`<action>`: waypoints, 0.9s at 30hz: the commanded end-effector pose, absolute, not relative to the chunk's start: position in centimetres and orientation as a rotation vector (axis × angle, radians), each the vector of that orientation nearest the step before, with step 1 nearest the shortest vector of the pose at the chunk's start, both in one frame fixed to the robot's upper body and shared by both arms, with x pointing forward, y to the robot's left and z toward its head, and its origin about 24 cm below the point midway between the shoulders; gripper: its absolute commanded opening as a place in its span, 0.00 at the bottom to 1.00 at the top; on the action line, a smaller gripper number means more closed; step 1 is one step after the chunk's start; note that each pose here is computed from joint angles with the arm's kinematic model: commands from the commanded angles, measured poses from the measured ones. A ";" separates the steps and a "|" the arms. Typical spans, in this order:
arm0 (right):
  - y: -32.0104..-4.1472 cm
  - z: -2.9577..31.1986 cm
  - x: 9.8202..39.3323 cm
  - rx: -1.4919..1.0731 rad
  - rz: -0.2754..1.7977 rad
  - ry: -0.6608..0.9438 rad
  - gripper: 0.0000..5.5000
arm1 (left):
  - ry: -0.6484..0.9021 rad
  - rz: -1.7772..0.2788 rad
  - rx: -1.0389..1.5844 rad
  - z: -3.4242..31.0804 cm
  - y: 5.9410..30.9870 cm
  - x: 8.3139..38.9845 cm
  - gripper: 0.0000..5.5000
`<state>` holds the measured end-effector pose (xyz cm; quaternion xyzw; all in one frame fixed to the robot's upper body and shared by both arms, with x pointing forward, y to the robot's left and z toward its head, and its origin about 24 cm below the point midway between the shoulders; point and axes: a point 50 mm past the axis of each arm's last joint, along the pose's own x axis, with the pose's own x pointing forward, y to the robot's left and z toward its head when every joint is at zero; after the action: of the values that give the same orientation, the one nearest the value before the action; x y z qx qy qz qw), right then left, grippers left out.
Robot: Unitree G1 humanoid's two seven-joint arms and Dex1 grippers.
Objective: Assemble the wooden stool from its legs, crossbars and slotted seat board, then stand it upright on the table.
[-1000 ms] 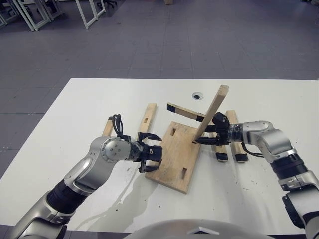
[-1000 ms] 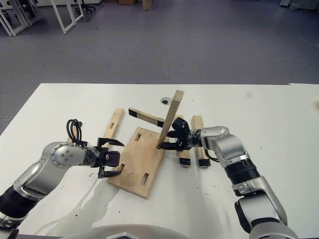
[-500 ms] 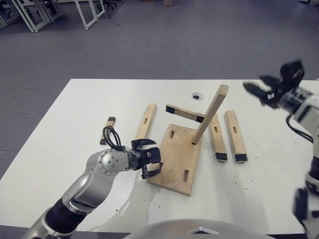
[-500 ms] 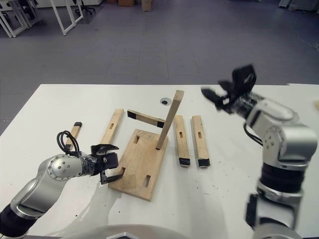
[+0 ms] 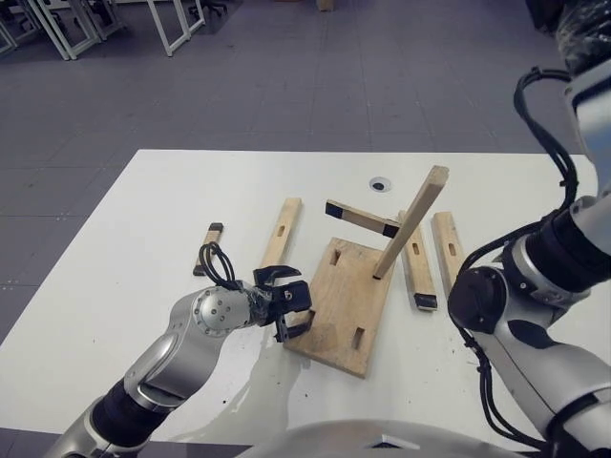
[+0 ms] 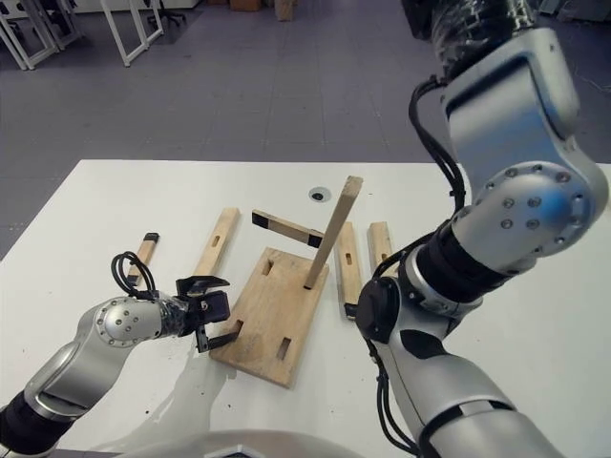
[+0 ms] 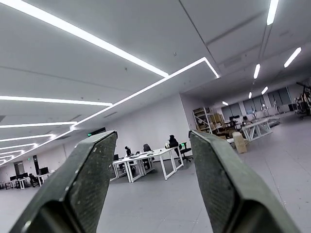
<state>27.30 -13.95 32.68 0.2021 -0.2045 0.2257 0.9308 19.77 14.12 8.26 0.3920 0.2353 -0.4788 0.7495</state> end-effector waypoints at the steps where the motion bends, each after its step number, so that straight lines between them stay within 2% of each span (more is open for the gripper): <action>1: -13.0 17.8 27.1 0.411 0.360 0.169 0.49 | 0.612 -1.095 0.833 6.7 14.4 19.0 0.93; 2: -13.5 14.3 26.1 0.374 0.317 0.302 0.49 | 0.611 -1.094 0.834 6.7 14.4 19.0 0.93; 3: -13.7 12.2 25.4 0.378 0.288 0.385 0.49 | 0.609 -1.095 0.833 6.8 14.3 19.0 0.93; 5: -14.6 11.7 25.5 0.403 0.223 0.384 0.49 | 0.603 -1.097 0.832 6.8 14.2 19.1 0.93; 7: -15.3 13.6 26.4 0.471 0.193 0.267 0.49 | 0.602 -1.093 0.830 6.8 14.1 19.2 0.93; 10: -16.9 20.0 27.6 0.568 0.190 -0.066 0.49 | 0.604 -1.084 0.813 6.5 13.9 19.1 0.93; 12: -18.0 22.5 27.6 0.554 0.193 -0.177 0.49 | 0.608 -1.070 0.799 6.4 13.8 19.0 0.93; 19: -19.0 23.4 27.8 0.519 0.194 -0.181 0.49 | 0.612 -1.049 0.770 6.0 13.5 18.7 0.93; 24: -15.5 28.5 29.7 0.458 0.362 -0.210 0.49 | 0.611 -1.044 0.767 5.9 13.4 19.0 0.93; 27: -14.8 28.7 30.3 0.466 0.386 -0.192 0.49 | 0.606 -1.045 0.771 5.9 13.2 19.2 0.93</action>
<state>29.80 -14.93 29.06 0.2287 -0.1125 0.1929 0.9475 19.78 13.03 7.74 0.3642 0.2305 -0.4713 0.7695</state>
